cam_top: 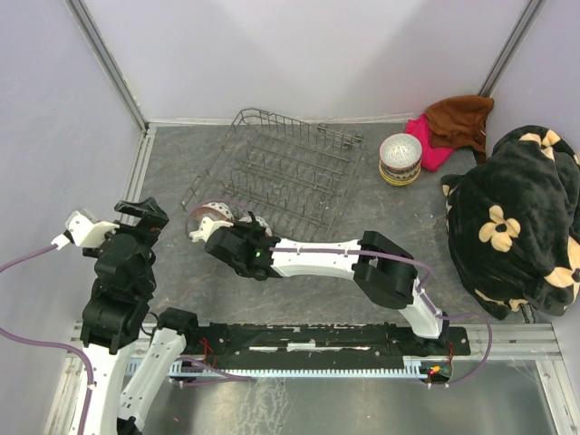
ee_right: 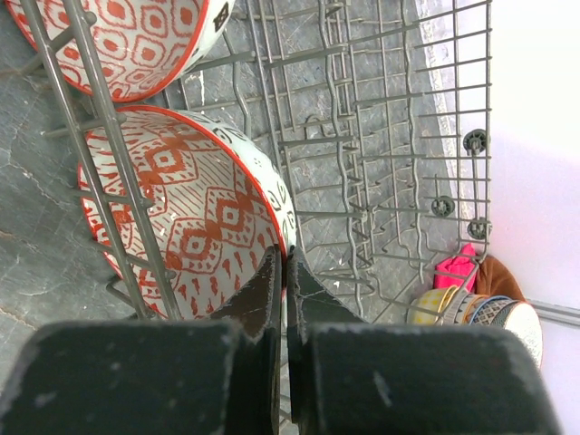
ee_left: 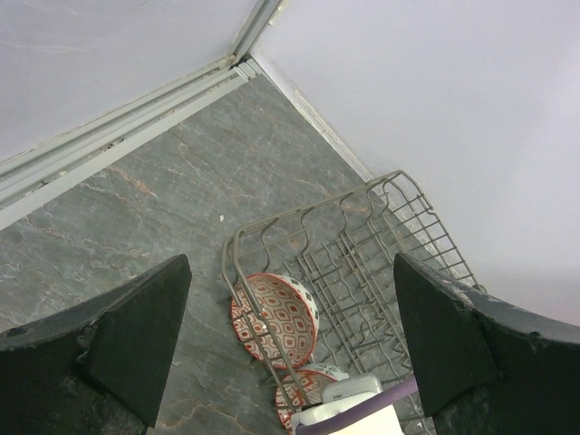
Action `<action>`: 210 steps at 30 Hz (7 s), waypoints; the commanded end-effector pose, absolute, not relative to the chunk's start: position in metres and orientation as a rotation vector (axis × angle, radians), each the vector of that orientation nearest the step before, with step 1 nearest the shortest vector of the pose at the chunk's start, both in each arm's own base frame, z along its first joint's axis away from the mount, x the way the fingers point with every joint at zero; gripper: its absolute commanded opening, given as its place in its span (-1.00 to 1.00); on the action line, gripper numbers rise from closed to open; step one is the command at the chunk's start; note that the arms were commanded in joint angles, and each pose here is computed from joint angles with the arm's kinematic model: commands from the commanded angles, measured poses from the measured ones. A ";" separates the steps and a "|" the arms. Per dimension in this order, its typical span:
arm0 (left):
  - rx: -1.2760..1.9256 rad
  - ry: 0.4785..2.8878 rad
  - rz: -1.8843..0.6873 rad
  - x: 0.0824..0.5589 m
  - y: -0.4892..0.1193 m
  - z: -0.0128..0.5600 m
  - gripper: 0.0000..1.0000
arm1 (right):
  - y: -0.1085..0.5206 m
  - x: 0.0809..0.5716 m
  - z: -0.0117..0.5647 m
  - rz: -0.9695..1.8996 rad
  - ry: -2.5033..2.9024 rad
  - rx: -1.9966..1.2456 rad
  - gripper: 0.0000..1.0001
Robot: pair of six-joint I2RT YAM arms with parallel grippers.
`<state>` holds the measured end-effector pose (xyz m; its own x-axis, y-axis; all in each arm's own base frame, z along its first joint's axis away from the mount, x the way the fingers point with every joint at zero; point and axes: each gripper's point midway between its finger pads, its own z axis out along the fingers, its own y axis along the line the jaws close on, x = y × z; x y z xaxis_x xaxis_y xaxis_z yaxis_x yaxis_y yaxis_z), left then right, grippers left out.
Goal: Unload the bowls from the dish rack
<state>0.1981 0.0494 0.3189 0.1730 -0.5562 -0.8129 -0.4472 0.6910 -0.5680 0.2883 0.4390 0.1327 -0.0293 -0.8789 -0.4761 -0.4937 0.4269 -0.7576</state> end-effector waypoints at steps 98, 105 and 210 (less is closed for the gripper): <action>-0.664 1.648 -0.360 0.255 -0.023 0.310 0.99 | 0.034 0.340 0.117 -0.030 2.374 0.370 0.16; -0.698 1.644 -0.321 0.252 -0.015 0.308 0.98 | 0.047 0.332 0.191 0.018 2.231 0.209 0.21; -1.021 1.285 -0.072 0.163 0.077 0.336 0.99 | 0.532 0.321 0.238 -0.229 1.460 -0.793 -0.98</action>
<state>0.1628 0.0724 0.3303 0.3079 -0.5833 -0.7516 -0.4750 0.5903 -0.6527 0.3291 0.5267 0.1477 0.0579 -0.7441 -0.6656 -0.4182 0.5873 -0.6929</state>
